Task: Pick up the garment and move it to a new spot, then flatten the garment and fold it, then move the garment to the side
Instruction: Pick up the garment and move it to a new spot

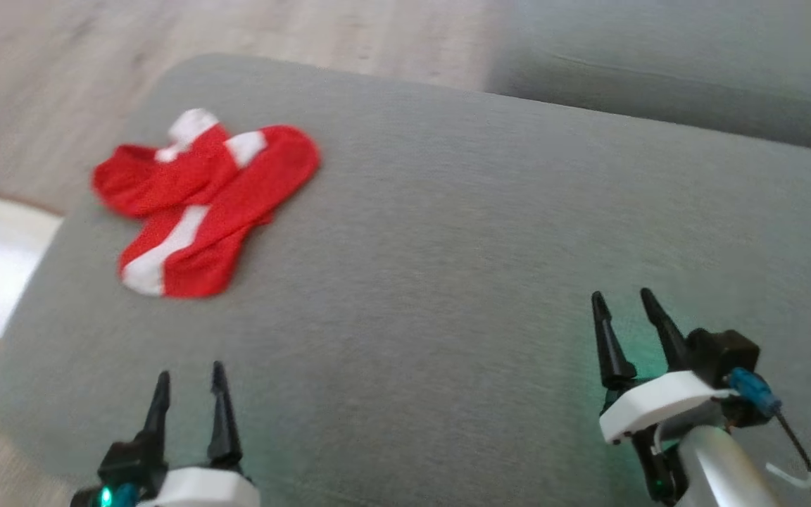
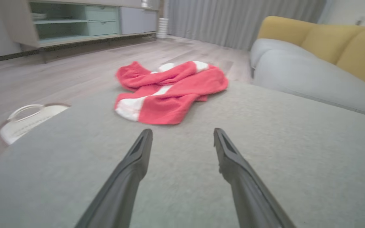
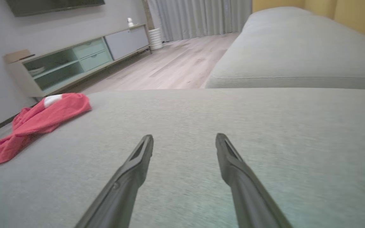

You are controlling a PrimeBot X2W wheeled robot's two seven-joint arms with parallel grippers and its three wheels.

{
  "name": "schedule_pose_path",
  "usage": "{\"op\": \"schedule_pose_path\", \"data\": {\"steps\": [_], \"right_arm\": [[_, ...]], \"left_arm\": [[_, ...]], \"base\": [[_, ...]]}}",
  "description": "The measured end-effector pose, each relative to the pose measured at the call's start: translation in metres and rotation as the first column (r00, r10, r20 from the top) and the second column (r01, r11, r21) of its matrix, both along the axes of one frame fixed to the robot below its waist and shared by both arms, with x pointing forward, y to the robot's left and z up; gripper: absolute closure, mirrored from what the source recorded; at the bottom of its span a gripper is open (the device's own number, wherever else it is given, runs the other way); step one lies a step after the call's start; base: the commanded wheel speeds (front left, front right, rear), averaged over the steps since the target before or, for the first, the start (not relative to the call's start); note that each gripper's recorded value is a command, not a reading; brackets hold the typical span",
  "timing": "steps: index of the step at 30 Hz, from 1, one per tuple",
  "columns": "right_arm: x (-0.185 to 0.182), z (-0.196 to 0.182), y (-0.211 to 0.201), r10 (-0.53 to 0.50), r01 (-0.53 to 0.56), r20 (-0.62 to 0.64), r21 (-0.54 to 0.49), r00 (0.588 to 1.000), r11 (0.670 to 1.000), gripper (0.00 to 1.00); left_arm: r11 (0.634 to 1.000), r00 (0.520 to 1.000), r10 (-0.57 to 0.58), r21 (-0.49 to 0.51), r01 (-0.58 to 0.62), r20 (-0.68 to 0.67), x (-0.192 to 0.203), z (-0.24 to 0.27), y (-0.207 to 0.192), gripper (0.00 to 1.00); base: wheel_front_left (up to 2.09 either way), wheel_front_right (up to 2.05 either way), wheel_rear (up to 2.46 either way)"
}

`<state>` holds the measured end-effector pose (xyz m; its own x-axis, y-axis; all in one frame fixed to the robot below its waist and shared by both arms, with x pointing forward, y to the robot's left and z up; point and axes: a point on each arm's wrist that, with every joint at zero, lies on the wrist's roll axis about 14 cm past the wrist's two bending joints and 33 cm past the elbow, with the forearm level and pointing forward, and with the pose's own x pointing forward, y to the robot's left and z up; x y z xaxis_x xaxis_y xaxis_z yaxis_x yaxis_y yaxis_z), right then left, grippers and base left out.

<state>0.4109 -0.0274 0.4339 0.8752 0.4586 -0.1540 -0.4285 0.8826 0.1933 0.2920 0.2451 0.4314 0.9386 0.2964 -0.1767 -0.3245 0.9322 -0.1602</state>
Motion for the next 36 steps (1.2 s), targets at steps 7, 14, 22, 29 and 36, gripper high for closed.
{"op": "schedule_pose_path", "data": {"steps": [7, 14, 22, 29, 36], "right_arm": [[-0.016, -0.003, 0.077, 0.220, -0.219, -0.024, 0.030, 0.975, 0.975, 0.00], [-0.026, -0.006, 0.100, 0.291, -0.289, -0.037, 0.040, 0.956, 0.956, 0.00], [-0.015, -0.022, 0.083, 0.242, -0.238, -0.074, 0.058, 0.967, 0.970, 0.00], [0.012, -0.026, 0.063, 0.201, -0.197, -0.052, 0.063, 0.978, 0.978, 0.00], [0.044, -0.023, 0.036, 0.128, -0.126, -0.016, 0.070, 0.992, 0.990, 0.00]], "left_arm": [[0.975, 0.973, 0.222, -0.003, -0.223, -0.059, -0.070, -0.016, 0.048, 0.00], [0.961, 0.957, 0.276, -0.008, -0.278, -0.085, -0.092, -0.023, 0.057, 0.00], [0.981, 0.981, 0.195, 0.024, -0.195, 0.019, -0.025, 0.011, 0.083, 0.00], [0.987, 0.995, 0.098, 0.125, -0.100, 0.020, 0.042, 0.033, 0.113, 0.00], [0.996, 0.997, 0.051, 0.081, -0.047, -0.054, 0.101, 0.020, 0.116, 0.00]], "base": [[0.00, 0.00, 0.00], [0.00, 0.00, 0.00], [0.00, 0.00, 0.00], [0.00, 0.00, 0.00], [0.00, 0.00, 0.00]]}}
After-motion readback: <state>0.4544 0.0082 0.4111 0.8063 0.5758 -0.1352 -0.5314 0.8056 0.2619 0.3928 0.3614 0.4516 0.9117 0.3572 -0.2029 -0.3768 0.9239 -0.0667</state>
